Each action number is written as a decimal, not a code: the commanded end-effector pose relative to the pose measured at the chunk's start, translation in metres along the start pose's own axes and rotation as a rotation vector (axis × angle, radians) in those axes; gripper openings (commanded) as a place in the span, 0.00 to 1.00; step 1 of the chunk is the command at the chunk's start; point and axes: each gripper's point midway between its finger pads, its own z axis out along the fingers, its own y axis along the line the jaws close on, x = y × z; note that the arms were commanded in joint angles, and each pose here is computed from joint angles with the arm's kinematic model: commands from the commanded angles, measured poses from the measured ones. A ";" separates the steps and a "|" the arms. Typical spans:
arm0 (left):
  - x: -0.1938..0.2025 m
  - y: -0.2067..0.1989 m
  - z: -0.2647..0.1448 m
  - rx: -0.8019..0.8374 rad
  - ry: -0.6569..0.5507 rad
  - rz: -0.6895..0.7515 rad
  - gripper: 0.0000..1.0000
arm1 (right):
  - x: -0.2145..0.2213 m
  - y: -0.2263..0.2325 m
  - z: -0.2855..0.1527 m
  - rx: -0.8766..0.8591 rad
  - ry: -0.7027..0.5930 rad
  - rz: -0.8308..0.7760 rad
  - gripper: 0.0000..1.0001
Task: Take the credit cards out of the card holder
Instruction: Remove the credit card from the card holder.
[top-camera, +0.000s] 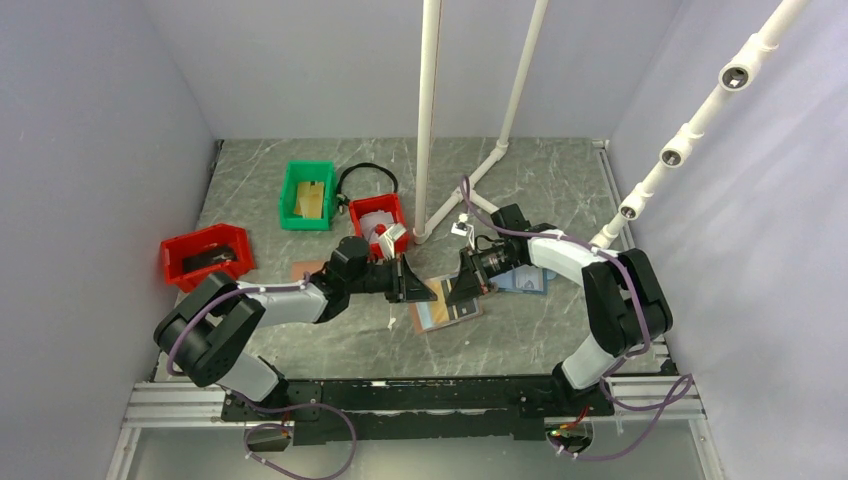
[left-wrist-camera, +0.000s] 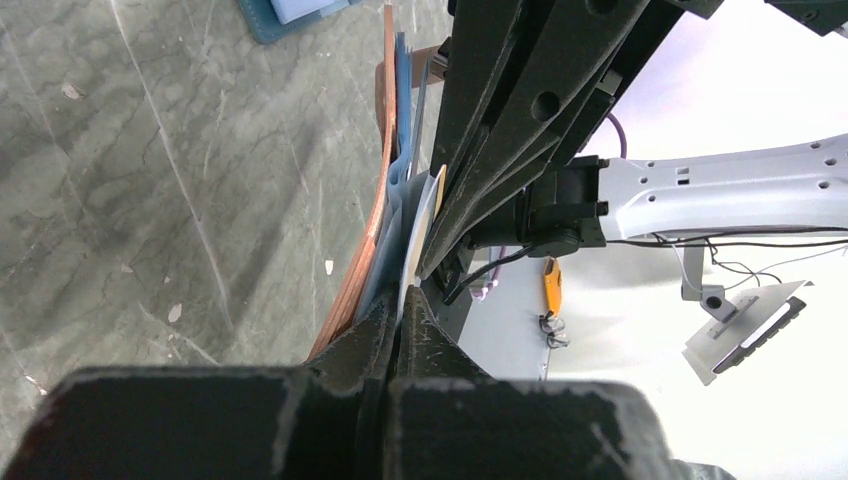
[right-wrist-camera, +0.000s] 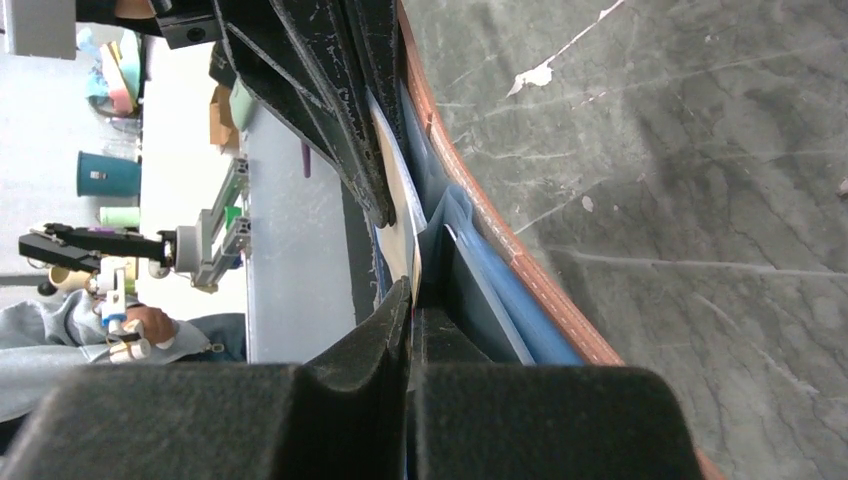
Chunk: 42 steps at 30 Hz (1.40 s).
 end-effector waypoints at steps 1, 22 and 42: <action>-0.003 -0.004 -0.008 0.056 -0.026 -0.016 0.00 | -0.011 0.005 -0.002 -0.037 -0.024 -0.076 0.00; 0.005 0.009 -0.030 0.055 0.025 -0.007 0.09 | 0.000 -0.009 0.000 -0.036 0.006 -0.043 0.00; 0.002 0.009 -0.030 0.079 0.028 -0.011 0.15 | 0.006 -0.010 0.002 -0.055 0.019 -0.034 0.00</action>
